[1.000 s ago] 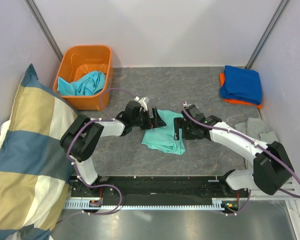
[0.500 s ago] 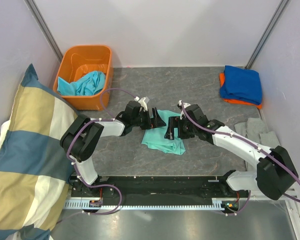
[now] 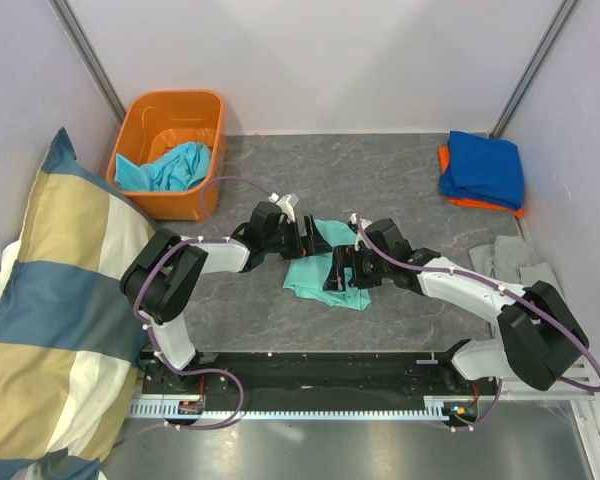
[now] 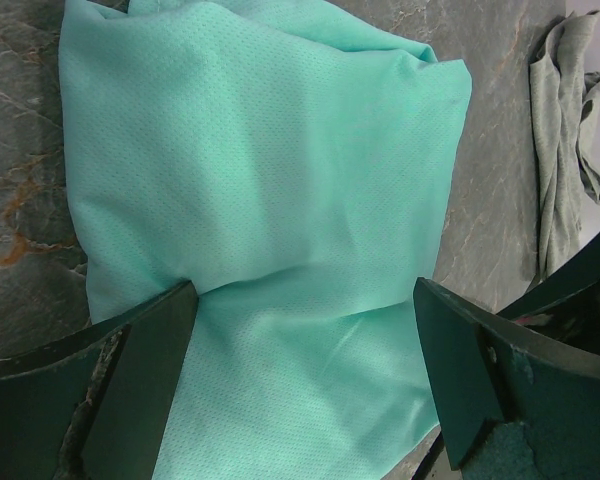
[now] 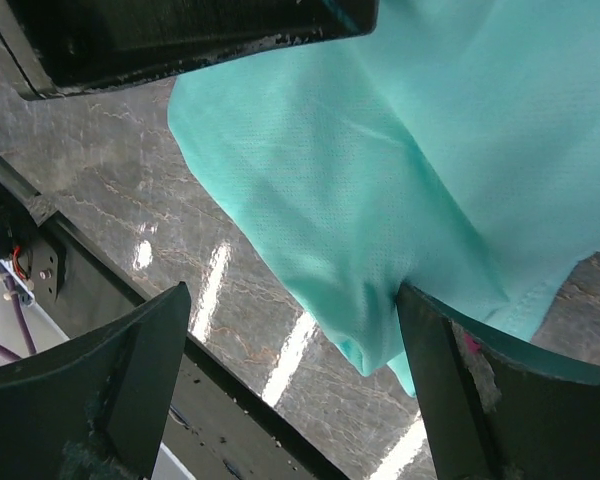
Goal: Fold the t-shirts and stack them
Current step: Fold the tshirt
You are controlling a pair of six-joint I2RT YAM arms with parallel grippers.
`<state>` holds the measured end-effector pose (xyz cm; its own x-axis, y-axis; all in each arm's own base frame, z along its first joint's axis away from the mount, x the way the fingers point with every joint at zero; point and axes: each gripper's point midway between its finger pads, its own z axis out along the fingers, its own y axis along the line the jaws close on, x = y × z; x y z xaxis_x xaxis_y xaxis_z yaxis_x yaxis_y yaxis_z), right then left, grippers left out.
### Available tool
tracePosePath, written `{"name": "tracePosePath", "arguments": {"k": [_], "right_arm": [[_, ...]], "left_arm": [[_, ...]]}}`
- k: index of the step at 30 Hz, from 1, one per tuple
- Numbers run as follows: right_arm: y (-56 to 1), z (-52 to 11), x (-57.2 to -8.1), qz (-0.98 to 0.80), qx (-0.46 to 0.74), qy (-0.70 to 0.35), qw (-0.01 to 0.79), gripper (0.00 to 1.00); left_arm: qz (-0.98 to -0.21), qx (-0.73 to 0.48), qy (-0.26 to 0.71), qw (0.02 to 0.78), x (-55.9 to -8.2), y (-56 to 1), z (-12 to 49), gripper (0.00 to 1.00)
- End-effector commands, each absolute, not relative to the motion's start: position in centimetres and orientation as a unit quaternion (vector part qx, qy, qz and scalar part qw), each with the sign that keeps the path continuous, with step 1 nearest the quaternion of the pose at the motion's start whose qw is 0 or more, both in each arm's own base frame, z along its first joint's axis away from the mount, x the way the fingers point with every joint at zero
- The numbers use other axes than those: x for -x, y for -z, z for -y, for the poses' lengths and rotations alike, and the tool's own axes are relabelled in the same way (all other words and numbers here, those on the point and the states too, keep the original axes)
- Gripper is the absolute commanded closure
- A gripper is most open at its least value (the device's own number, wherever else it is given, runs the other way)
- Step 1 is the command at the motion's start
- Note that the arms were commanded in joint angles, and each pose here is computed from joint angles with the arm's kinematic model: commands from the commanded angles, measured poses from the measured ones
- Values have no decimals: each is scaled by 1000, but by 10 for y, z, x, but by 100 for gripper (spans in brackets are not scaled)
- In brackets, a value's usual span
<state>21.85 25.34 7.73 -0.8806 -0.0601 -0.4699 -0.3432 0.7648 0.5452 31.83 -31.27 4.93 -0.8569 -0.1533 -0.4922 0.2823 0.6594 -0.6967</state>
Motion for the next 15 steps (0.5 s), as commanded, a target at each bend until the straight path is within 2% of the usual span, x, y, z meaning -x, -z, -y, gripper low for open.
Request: {"name": "tracePosePath", "arguments": {"k": [1, 15], "right_arm": [[-80, -267, -214, -898, 136, -358, 217, 7], [-70, -255, -174, -918, 143, -341, 143, 6]], "left_arm": [[-918, -5, 349, 190, -291, 6, 290, 0], [-920, -1, 347, 185, -289, 12, 290, 0]]}}
